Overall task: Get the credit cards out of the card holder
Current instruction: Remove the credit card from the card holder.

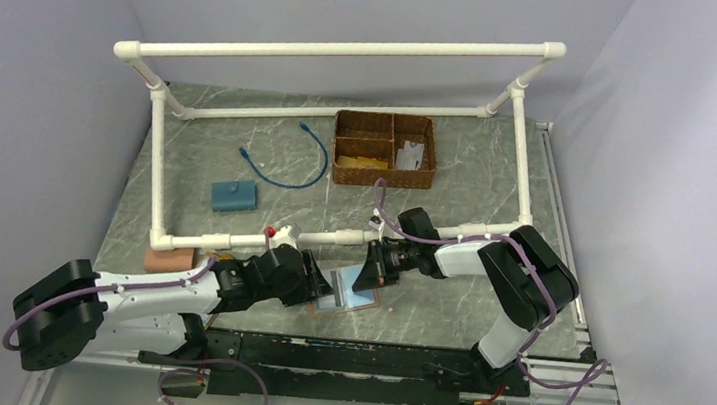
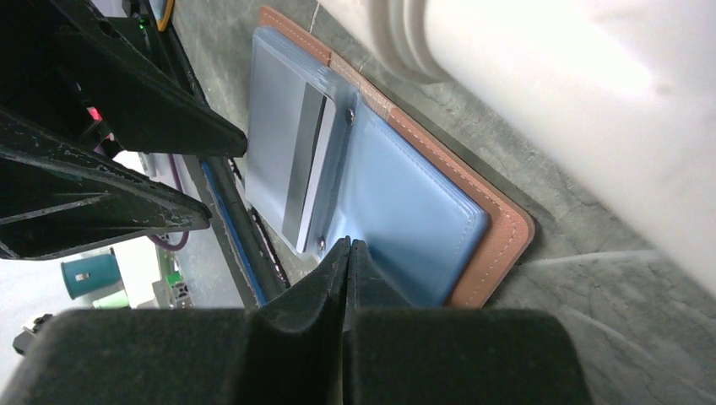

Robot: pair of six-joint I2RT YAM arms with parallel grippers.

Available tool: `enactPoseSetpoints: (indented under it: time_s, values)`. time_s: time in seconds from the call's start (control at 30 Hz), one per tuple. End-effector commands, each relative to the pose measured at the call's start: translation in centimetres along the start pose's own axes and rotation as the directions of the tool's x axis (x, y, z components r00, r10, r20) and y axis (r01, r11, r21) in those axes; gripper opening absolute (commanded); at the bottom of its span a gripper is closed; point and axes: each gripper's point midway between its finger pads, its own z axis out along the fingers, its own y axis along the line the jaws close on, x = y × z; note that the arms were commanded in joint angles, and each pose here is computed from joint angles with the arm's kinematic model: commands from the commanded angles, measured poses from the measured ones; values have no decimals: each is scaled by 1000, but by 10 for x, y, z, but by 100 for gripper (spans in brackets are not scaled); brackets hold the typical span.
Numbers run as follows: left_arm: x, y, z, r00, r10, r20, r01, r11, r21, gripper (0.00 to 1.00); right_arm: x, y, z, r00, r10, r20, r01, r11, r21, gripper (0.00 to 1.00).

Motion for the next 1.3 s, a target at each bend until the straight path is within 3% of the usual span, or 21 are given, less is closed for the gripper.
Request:
enactPoseSetpoints:
  time_s: [0.0,0.43,0.9,1.27]
  values:
    - [2,-6,4,1000,-15,-4,16,999,33,57,-8,1,2,999,-32,8,32,999,6,0]
    - [-2,-28,-1,998,-61,22,56,979,196,51,-7,4,3,999,-36,0,36,999,-2,1]
    - [-9,-35,-5,995,-83,48,69,969,237,43,-7,5,4,999,-37,-5,37,999,-9,5]
    - [-7,-44,4,995,-87,42,71,955,290,34,-11,13,2,999,-52,4,52,998,-31,18]
